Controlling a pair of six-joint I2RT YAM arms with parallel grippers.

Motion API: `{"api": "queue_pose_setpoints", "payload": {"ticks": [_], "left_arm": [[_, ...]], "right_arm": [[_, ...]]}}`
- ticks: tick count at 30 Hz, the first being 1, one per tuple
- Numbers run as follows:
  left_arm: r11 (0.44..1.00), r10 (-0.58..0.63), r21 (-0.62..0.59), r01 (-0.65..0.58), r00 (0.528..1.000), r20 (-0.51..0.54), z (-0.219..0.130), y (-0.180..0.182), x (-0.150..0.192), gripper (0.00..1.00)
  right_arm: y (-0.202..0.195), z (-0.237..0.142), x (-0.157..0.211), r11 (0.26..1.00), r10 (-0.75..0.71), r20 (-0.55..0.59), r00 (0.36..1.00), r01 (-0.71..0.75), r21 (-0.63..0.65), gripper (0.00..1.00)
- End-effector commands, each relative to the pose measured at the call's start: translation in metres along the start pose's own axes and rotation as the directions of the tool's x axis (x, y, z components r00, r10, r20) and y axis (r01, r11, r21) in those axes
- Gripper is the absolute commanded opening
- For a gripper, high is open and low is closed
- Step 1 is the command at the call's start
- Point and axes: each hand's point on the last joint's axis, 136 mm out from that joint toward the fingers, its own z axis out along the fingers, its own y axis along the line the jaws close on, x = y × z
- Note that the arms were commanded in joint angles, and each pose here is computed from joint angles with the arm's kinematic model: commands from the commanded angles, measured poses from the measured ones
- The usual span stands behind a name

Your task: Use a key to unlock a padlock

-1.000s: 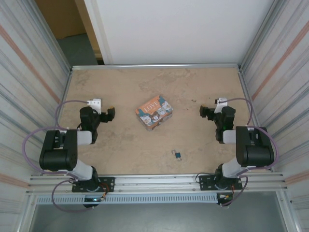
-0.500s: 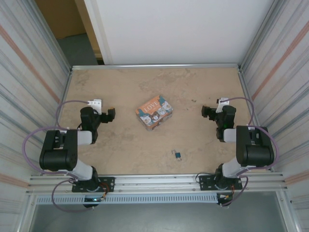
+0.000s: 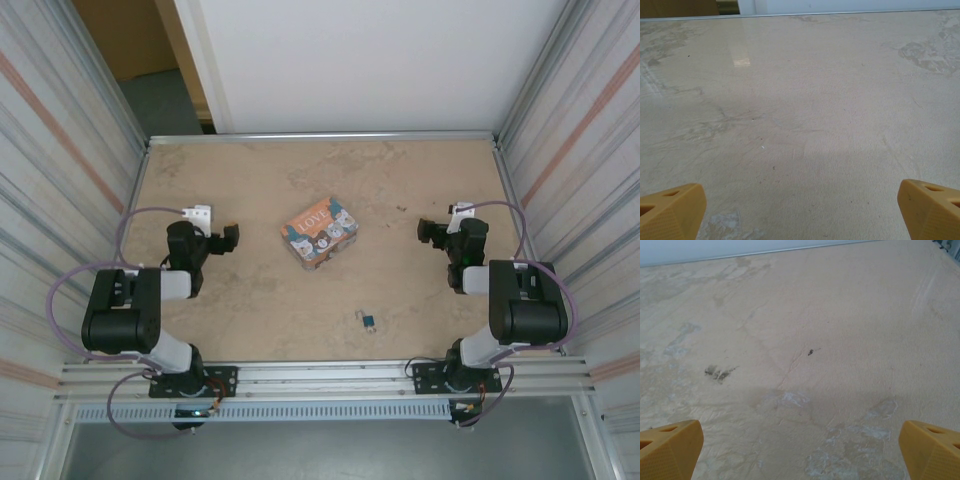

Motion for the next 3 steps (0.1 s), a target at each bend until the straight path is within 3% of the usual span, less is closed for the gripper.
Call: {"api": "queue_pose_setpoints", "payload": {"ticks": [1,3], "left_arm": [[1.000,0.019,-0.009,-0.019,1.000,0.013,0.0006,0.0009,-0.0052,0.99],[1.000,0.019,-0.008,-0.019,1.000,0.012,0.0005,0.0008,-0.0048,0.99]], "right_arm": [[-0.0001,0.0016,-0.0001,1.000,0.006,-0.005,1.000,-0.006,0.012,0.99],[0.0001,0.0013,0.0016,1.000,0.008,-0.008,1.000,-0.008,0.010,0.99]]}}
